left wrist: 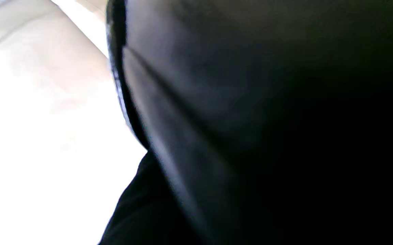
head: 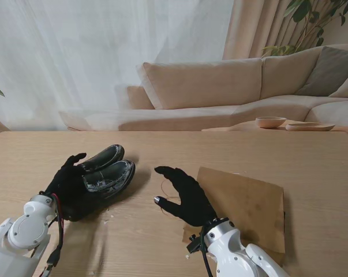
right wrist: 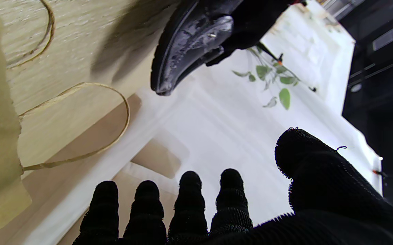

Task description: Bag the shoes

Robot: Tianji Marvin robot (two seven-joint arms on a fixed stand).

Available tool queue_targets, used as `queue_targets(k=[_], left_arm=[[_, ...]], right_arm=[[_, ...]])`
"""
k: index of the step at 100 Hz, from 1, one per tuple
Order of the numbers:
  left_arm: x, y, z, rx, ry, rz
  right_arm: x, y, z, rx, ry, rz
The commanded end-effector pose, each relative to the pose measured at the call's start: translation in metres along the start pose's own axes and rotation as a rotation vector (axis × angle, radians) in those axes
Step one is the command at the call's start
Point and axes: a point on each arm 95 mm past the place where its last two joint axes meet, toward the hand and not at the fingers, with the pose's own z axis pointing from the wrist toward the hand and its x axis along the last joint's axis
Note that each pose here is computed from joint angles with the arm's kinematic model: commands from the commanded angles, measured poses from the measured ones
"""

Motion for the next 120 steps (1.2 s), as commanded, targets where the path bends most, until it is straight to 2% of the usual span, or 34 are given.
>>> queue_targets(k=[1,22,37,64,93,120], left_arm=[[0.023,-0.012,0.002,0.011,0.075,-0.002],[0.041,-0.011,-0.008,-0.037,0.160,-0.034],[0.046,-0.007,-0.014,-0.073,0.185,-0.020],[0.045,-0.003,-0.017,-0.109,0.210,0.053],[0.048,0.000,-0.016,-0.124,0.235,0.095],[0.046,-0.002,-0.012,-0.128,0.245,0.113]], right_arm=[[0.004,0.003,-0.001,0.007,-0.003,-0.011],[0.006,0.020,0.002,0.004,-0.024,-0.112],[0.004,0.037,0.007,0.048,-0.056,-0.237],[-0.011,0.066,0.038,0.153,-0.146,-0.442],[-0.032,0.069,0.076,0.298,-0.195,-0.544],[-0.051,0.060,0.099,0.385,-0.201,-0.545]])
